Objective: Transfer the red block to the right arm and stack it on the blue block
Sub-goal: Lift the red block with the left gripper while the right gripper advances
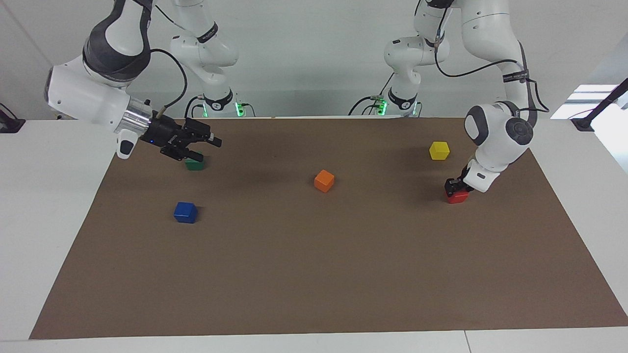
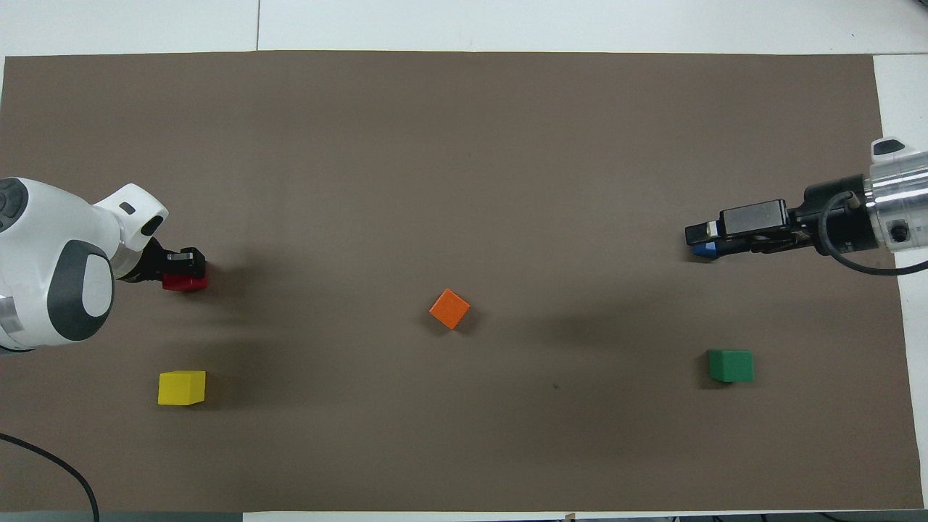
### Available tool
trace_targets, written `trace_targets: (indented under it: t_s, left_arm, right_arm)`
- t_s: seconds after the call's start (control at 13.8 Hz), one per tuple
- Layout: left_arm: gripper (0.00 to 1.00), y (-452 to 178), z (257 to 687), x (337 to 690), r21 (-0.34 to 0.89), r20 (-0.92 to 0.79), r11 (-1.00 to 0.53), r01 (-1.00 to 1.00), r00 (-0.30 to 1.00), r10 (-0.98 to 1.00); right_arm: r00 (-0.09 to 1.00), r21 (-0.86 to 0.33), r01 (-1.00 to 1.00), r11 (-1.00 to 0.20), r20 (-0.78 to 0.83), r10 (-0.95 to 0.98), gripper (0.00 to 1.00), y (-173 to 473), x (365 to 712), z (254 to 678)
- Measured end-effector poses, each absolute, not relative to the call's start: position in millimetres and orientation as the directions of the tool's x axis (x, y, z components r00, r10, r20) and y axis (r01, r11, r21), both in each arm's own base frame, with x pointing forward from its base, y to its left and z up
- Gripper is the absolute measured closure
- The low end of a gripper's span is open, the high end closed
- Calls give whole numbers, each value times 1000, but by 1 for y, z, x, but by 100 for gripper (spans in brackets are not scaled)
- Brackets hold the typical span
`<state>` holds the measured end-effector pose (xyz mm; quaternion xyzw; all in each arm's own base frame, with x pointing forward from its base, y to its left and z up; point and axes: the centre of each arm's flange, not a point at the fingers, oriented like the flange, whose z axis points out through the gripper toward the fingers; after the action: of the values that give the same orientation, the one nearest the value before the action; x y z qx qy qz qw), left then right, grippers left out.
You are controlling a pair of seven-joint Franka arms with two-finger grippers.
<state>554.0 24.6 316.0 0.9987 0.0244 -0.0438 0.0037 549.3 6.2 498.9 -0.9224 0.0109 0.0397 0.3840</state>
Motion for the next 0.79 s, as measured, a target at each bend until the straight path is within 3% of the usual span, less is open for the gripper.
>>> trace_targets:
  t_s: [0.29, 0.51, 0.79]
  left_arm:
    - [45, 16, 325, 559, 44, -92, -995, 94, 992, 90]
    - [45, -8, 390, 581, 184, -169, -958, 218, 968, 188]
    - [45, -33, 446, 580, 249, -326, -841, 481, 859, 395]
  right_arm:
    - [996, -825, -61, -562, -88, 21, 0, 1, 541, 487]
    - [998, -907, -11, -422, -35, 50, 0, -4, 536, 481]
    - [999, -971, 13, -238, 4, 38, 0, 0, 539, 450]
